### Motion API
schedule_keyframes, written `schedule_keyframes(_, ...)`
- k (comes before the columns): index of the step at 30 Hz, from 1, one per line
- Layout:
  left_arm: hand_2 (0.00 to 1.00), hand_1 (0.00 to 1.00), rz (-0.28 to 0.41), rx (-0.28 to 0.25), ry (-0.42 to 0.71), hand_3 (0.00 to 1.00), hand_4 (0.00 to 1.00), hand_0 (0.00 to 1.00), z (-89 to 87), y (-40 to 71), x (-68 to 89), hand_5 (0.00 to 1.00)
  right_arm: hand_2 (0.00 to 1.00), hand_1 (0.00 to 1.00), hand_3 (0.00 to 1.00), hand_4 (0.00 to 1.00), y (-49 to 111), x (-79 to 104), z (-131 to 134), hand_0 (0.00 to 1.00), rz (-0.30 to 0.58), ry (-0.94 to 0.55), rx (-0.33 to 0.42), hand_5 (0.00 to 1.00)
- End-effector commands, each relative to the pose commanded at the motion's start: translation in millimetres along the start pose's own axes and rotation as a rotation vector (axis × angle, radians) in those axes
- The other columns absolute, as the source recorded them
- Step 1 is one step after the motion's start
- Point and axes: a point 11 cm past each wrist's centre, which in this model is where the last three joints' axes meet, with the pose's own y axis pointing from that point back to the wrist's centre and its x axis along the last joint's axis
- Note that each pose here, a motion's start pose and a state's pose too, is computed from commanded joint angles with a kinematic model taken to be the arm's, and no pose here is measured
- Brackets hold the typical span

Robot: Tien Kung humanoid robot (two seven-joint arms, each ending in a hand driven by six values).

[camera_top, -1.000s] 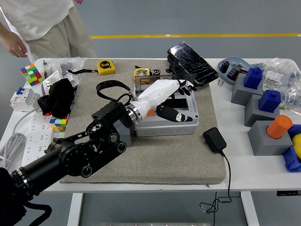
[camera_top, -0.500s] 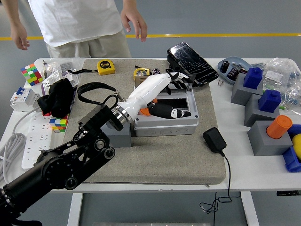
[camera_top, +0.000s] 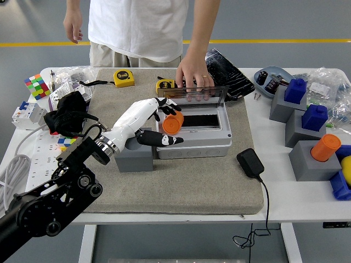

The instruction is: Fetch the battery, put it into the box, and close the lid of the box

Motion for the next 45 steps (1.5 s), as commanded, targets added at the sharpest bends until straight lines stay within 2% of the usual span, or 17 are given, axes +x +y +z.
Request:
schedule_keyframes(5,0.581,0.585,-0.011,0.020,-0.005,0.640,0.998,0.386,-5.8,2.2,-3.5,0.311,0.674,0.665,0.606,0.995,-0.2,-1.0,0.9,0.638,-0.002,0.000,-0.001,0.585)
schedule_keyframes(9,0.583,0.584,-0.028,0.003,0.011,0.637,0.998,0.386,1.8,0.2,-10.3,0.316,0.673,0.665,0.606,0.995,-0.5,-1.0,3.3,0.638,-0.002,-0.003,-0.006,0.585)
schedule_keyframes(16,0.585,0.584,-0.059,-0.052,0.042,0.634,0.998,0.385,26.2,-11.7,-24.9,0.320,0.673,0.665,0.607,0.995,-0.4,-1.3,2.3,0.639,-0.002,0.001,-0.003,0.586)
schedule_keyframes(24,0.581,0.578,-0.087,-0.140,0.081,0.631,0.998,0.385,64.8,-34.1,-40.6,0.315,0.673,0.665,0.606,0.994,-0.4,-1.9,1.6,0.638,-0.004,0.000,-0.002,0.585)
schedule_keyframes(27,0.580,0.576,-0.100,-0.158,0.087,0.630,0.998,0.384,73.6,-40.1,-45.7,0.318,0.674,0.665,0.605,0.994,-0.4,-1.8,1.7,0.638,-0.005,0.000,-0.002,0.586)
schedule_keyframes(32,0.580,0.576,-0.114,-0.183,0.090,0.630,0.998,0.384,84.3,-42.5,-49.5,0.318,0.674,0.665,0.605,0.994,-0.2,-1.8,0.7,0.638,-0.004,0.001,0.000,0.586)
schedule_keyframes(38,0.578,0.576,-0.103,-0.164,0.071,0.628,0.998,0.384,75.4,-40.7,-43.0,0.318,0.673,0.664,0.605,0.994,-0.2,-1.6,0.6,0.636,-0.004,-0.003,0.001,0.586)
schedule_keyframes(45,0.577,0.577,-0.034,-0.103,0.063,0.629,0.998,0.384,49.3,-30.5,-15.4,0.319,0.673,0.664,0.605,0.993,-0.2,-1.5,0.2,0.637,-0.004,-0.009,0.002,0.587)
